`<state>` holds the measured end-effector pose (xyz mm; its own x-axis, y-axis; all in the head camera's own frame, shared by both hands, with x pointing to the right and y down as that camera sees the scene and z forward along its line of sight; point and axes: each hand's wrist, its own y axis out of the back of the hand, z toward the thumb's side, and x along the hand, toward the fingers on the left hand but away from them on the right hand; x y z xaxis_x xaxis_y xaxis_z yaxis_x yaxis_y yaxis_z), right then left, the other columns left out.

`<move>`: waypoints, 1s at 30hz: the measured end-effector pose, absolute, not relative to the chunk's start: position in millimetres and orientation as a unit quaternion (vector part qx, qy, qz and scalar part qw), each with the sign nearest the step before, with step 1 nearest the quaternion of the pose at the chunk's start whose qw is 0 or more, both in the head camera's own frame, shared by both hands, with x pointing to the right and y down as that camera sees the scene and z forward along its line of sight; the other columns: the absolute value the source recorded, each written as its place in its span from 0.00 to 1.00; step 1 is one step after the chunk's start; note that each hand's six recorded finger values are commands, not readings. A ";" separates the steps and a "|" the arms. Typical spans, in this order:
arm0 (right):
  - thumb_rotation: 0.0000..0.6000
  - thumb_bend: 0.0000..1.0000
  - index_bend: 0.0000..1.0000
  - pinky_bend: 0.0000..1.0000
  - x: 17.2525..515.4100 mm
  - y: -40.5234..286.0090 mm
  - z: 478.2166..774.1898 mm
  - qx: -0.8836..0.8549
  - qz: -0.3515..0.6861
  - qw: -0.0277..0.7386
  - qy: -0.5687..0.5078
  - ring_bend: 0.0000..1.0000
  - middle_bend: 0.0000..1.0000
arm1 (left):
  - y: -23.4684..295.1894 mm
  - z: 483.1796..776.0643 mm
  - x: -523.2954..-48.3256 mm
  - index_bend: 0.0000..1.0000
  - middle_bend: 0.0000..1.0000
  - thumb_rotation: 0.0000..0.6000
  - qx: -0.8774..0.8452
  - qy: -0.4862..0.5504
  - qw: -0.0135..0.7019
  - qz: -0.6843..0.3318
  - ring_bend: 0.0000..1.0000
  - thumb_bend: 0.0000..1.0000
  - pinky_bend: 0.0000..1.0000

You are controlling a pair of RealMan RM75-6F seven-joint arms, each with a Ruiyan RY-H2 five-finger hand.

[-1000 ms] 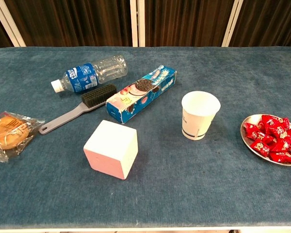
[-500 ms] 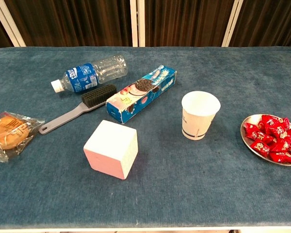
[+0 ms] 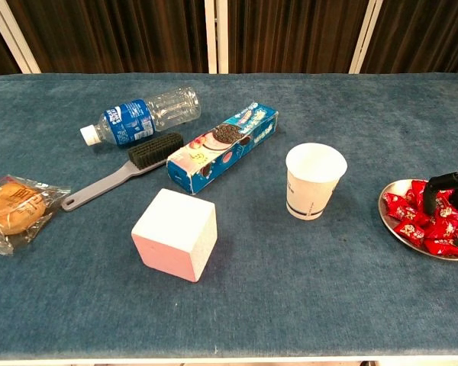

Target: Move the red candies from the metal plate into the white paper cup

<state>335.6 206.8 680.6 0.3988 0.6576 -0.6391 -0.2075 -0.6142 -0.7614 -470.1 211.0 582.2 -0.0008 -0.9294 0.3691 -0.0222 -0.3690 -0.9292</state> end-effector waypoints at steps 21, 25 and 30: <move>1.00 0.57 0.73 1.00 294.0 146.8 621.4 -0.736 0.444 0.451 -0.241 0.98 0.84 | 211.1 580.1 -475.8 0.06 0.00 1.00 -0.585 0.412 0.390 -0.580 0.00 0.00 0.00; 1.00 0.56 0.71 1.00 266.1 132.3 619.6 -0.749 0.419 0.454 -0.240 0.98 0.84 | 210.3 579.3 -475.7 0.06 0.00 1.00 -0.585 0.412 0.391 -0.579 0.00 0.00 0.00; 1.00 0.56 0.69 1.00 234.1 124.9 630.4 -0.764 0.406 0.447 -0.230 0.98 0.84 | 209.5 578.8 -477.2 0.06 0.00 1.00 -0.583 0.409 0.392 -0.582 0.00 0.00 0.00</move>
